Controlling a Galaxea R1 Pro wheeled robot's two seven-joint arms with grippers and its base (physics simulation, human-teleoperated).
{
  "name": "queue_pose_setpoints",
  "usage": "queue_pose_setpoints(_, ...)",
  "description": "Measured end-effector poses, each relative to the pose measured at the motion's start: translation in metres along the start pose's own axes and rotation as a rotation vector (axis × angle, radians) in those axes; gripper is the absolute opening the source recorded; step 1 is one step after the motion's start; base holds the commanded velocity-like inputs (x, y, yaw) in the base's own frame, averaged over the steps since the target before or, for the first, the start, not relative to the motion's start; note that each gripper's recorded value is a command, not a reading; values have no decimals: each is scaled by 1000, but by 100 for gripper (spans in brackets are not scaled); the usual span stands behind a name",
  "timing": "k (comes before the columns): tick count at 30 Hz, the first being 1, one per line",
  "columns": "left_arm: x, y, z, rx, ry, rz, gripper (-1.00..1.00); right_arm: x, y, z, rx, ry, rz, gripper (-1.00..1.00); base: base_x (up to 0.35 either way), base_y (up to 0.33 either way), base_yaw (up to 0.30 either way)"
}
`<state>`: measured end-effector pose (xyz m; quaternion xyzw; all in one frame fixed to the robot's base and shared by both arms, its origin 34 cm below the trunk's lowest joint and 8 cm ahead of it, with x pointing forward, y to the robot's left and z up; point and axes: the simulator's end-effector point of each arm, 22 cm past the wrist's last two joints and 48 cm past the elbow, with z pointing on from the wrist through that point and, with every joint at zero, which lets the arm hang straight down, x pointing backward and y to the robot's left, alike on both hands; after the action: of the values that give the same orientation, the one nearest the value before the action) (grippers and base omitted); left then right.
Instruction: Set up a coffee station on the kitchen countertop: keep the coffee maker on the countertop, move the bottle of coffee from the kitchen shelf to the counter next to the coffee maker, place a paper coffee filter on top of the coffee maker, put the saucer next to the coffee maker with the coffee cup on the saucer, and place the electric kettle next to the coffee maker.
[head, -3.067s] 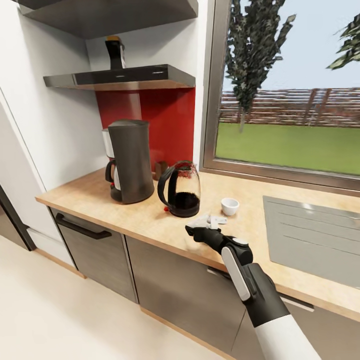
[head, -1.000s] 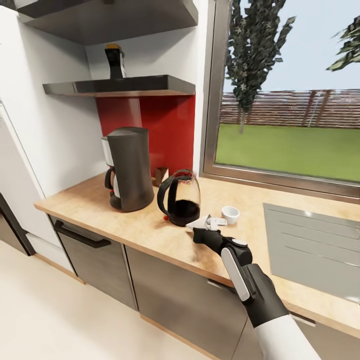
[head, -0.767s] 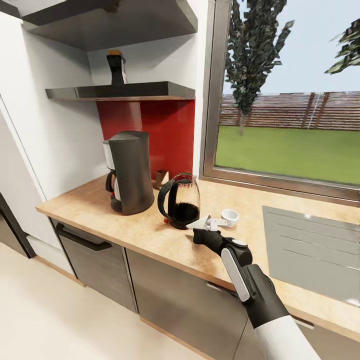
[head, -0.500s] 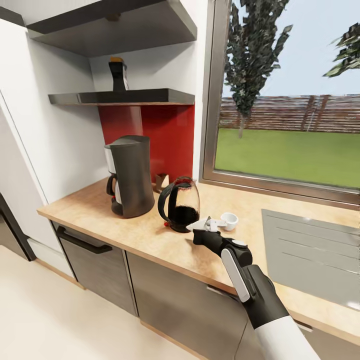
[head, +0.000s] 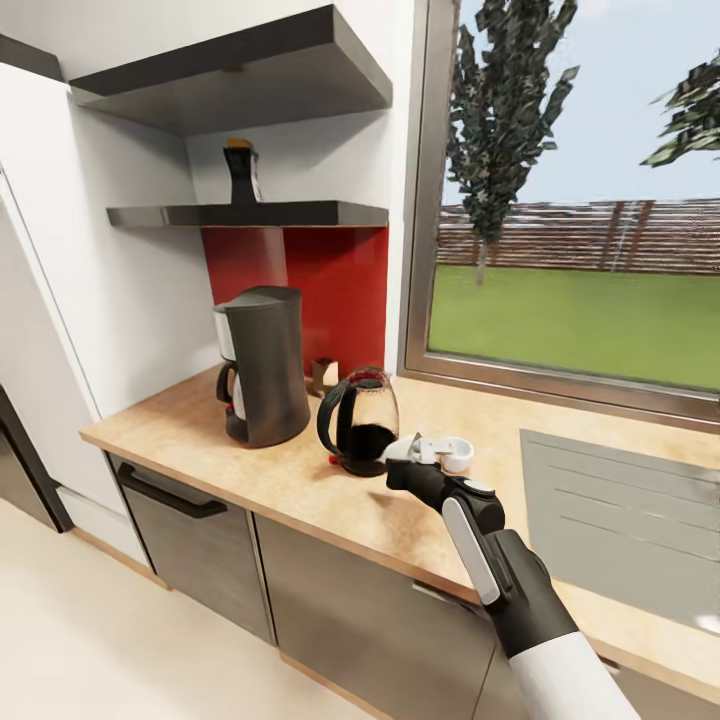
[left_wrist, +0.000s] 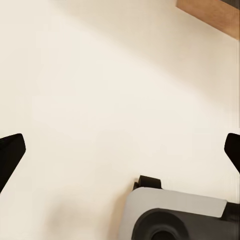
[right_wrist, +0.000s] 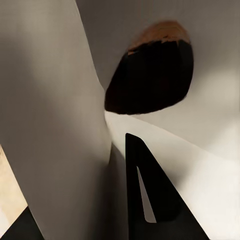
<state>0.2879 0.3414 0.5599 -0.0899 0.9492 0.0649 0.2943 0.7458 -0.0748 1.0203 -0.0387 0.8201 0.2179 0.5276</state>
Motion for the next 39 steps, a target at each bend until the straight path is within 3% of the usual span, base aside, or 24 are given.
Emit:
queue_pose_setpoints(13, -12, -4, -7, 6, -21, -7, 100, -18, 8, -11, -3, -19, -9, -100, -7, 0, 0)
queue_pose_setpoints(22, -17, -5, -6, 8, -36, -11, 100, -25, 11, -15, -6, -32, -14, -100, -288, 0, 0)
queue_pose_setpoints(33, -22, -6, -6, 10, -49, -13, 100, -31, 15, -20, -9, -44, -20, -100, -20, 0, 0)
queue_pose_setpoints(39, -4, -3, -9, -1, 3, -20, 100, -33, 6, -15, 16, -10, -45, -100, 0, 0, 0)
